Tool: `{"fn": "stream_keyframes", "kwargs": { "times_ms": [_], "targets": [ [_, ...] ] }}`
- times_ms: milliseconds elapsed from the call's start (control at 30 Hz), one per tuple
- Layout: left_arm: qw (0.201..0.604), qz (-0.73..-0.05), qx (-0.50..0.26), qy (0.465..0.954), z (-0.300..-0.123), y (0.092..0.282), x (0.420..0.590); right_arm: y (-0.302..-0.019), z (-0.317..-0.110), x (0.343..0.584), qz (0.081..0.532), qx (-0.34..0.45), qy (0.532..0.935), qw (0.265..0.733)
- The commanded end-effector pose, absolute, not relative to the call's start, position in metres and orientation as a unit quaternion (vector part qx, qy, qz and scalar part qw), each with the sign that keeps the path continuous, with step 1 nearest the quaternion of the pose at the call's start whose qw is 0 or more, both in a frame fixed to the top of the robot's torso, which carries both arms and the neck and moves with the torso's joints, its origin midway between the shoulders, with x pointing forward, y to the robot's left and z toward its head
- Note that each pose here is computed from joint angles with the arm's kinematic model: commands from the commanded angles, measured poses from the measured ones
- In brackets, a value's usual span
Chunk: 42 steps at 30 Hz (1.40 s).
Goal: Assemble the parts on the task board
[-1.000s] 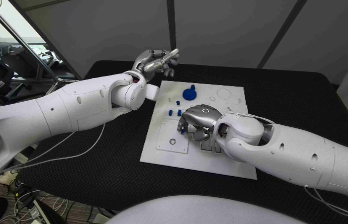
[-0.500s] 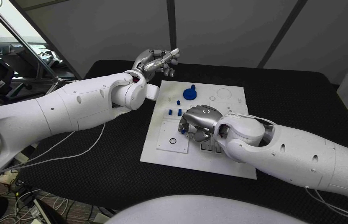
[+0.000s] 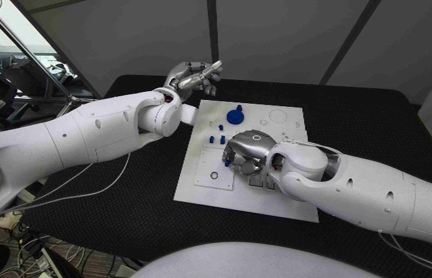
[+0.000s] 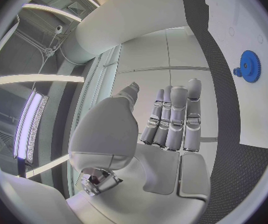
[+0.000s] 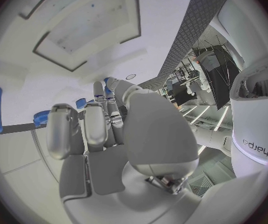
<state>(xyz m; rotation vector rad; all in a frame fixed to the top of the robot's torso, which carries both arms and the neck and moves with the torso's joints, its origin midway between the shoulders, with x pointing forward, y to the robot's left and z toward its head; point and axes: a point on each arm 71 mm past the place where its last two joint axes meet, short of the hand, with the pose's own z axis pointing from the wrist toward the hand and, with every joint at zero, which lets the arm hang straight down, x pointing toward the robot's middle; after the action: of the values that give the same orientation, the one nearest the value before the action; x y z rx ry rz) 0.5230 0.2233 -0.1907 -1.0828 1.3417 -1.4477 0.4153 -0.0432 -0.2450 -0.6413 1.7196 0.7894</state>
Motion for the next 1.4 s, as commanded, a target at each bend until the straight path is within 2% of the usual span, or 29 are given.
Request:
{"fn": "stream_keyframes", "kwargs": {
  "times_ms": [33,533,900,1400],
  "targets": [
    [0.428,-0.583,-0.431,0.539,-0.189,0.222,0.523,-0.044,-0.247,0.416,0.317,-0.274,0.731,0.539],
    [0.424,-0.583,-0.431,0.542,-0.190,0.222,0.523,-0.041,-0.244,0.414,0.328,-0.277,0.722,0.542],
    [0.424,-0.582,-0.432,0.543,-0.190,0.224,0.523,-0.049,-0.233,0.407,0.354,-0.261,0.695,0.570],
    [0.422,-0.581,-0.433,0.545,-0.191,0.223,0.524,-0.051,-0.235,0.408,0.351,-0.258,0.700,0.566]
  ]
}}
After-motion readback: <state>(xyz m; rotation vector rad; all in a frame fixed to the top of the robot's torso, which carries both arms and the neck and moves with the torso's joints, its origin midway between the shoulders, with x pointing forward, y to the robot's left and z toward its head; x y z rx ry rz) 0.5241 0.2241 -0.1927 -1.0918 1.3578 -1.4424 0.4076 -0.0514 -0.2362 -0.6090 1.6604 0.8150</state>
